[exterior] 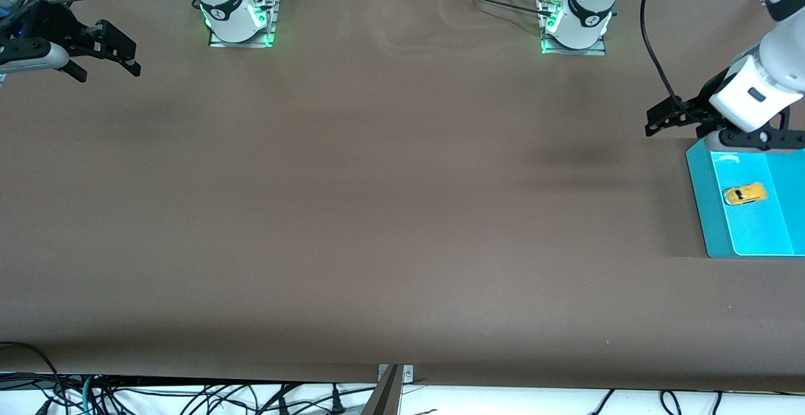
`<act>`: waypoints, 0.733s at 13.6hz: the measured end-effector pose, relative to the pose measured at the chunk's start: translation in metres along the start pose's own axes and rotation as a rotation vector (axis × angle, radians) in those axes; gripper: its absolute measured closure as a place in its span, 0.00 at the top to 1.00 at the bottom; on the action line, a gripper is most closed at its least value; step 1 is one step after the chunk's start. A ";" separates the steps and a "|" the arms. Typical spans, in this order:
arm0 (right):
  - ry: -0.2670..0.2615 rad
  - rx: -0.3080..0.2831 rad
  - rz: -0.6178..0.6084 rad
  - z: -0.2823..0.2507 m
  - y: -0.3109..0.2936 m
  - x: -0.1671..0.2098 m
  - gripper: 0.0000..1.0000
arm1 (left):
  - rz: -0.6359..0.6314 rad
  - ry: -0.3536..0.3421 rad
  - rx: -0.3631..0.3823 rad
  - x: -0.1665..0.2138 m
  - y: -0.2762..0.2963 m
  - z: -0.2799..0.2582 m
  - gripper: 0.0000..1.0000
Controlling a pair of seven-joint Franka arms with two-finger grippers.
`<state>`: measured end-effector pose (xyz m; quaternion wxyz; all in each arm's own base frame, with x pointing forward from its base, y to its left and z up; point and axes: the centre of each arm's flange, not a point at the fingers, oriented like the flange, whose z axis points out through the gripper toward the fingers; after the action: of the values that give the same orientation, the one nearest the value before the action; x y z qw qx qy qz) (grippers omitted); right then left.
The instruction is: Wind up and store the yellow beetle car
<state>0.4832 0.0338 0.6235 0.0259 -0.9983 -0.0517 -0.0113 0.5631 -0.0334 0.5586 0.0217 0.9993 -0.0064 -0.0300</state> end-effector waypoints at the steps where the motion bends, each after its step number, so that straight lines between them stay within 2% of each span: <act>1: 0.000 0.000 0.000 0.000 0.000 0.000 1.00 | 0.002 0.001 -0.001 0.004 -0.001 0.000 1.00; 10: -0.003 0.000 0.000 0.002 0.000 0.000 1.00 | -0.010 -0.007 -0.003 0.009 -0.013 0.001 1.00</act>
<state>0.4830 0.0337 0.6219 0.0260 -0.9983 -0.0516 -0.0096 0.5722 -0.0202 0.5563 0.0232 0.9992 -0.0017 -0.0336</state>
